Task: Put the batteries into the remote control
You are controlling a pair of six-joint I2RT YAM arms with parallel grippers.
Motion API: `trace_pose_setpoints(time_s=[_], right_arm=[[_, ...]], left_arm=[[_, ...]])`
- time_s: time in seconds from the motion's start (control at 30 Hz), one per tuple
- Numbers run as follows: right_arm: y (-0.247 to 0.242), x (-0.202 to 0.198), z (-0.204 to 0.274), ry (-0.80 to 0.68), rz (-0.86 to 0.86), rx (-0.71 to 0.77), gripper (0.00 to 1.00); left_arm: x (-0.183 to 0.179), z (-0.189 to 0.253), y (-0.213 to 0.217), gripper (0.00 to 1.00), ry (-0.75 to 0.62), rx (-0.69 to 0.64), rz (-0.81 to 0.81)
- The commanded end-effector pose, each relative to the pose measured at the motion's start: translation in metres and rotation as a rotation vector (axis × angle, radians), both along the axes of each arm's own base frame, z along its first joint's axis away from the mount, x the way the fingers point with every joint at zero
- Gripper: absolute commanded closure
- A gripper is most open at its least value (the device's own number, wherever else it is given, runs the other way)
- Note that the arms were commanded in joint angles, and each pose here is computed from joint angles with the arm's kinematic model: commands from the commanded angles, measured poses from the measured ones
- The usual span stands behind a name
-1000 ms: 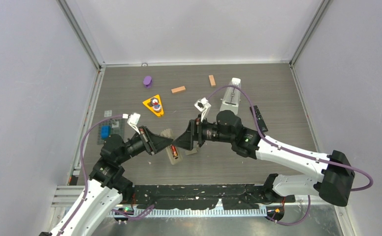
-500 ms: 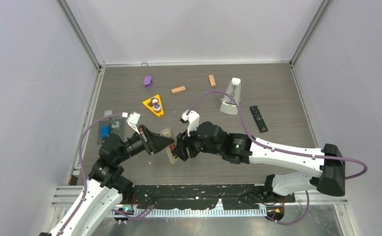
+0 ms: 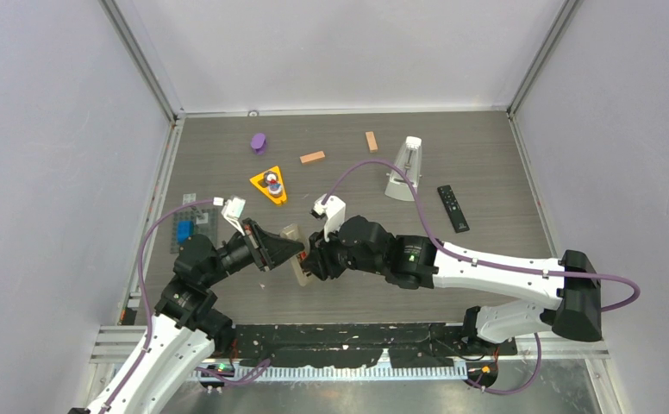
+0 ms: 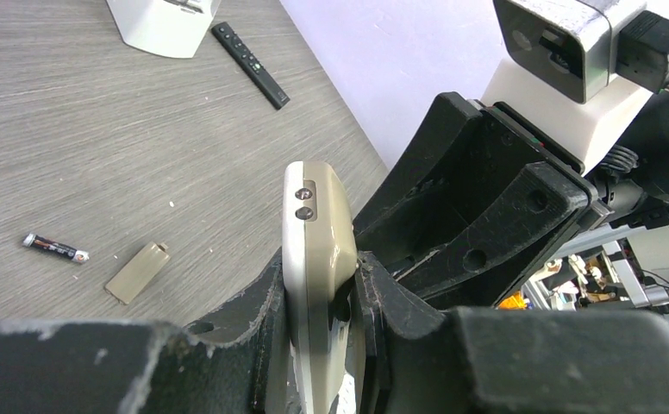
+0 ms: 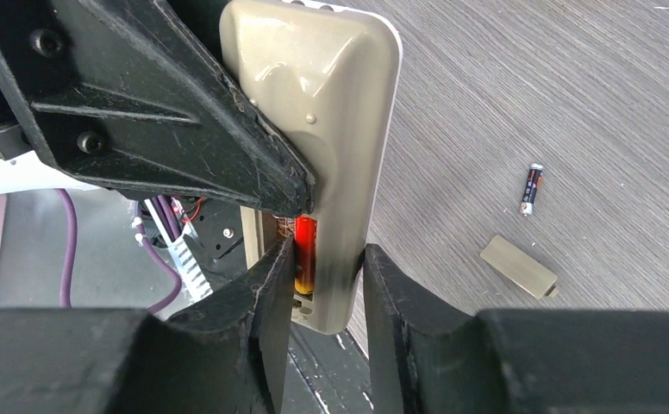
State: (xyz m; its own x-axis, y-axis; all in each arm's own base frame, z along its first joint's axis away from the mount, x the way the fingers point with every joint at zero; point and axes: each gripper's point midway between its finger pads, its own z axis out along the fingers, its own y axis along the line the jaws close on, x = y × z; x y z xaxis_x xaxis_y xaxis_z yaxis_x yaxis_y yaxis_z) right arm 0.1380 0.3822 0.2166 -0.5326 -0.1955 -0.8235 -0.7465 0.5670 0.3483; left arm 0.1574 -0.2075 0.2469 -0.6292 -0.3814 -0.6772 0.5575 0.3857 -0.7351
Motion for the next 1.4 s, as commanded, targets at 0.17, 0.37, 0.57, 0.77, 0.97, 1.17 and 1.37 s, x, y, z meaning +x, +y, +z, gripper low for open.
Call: trace_pose_setpoints(time_s=[0.17, 0.37, 0.57, 0.77, 0.97, 1.17, 1.37], right_arm=[[-0.005, 0.009, 0.027, -0.020, -0.070, 0.079, 0.45], [-0.019, 0.009, 0.045, 0.003, -0.108, 0.154, 0.27], [-0.022, -0.012, 0.064, 0.016, 0.016, 0.283, 0.15], [-0.001, -0.037, 0.067, 0.071, 0.210, 0.358, 0.06], [0.011, -0.044, 0.062, 0.099, 0.284, 0.361, 0.04], [0.017, -0.049, 0.065, 0.114, 0.332, 0.396, 0.25], [0.005, -0.040, 0.075, 0.146, 0.330, 0.494, 0.62]], left_arm=[[-0.006, 0.027, 0.000, 1.00, -0.087, -0.048, -0.019], [-0.003, 0.025, 0.003, 1.00, -0.094, -0.038, 0.007], [-0.006, 0.030, 0.002, 1.00, -0.103, -0.061, -0.005], [-0.022, 0.052, -0.003, 1.00, -0.147, -0.134, -0.092], [-0.038, 0.076, -0.005, 1.00, -0.180, -0.217, -0.163], [-0.039, 0.085, -0.005, 1.00, -0.166, -0.296, -0.170], [-0.035, 0.086, -0.004, 1.00, -0.172, -0.335, -0.148]])
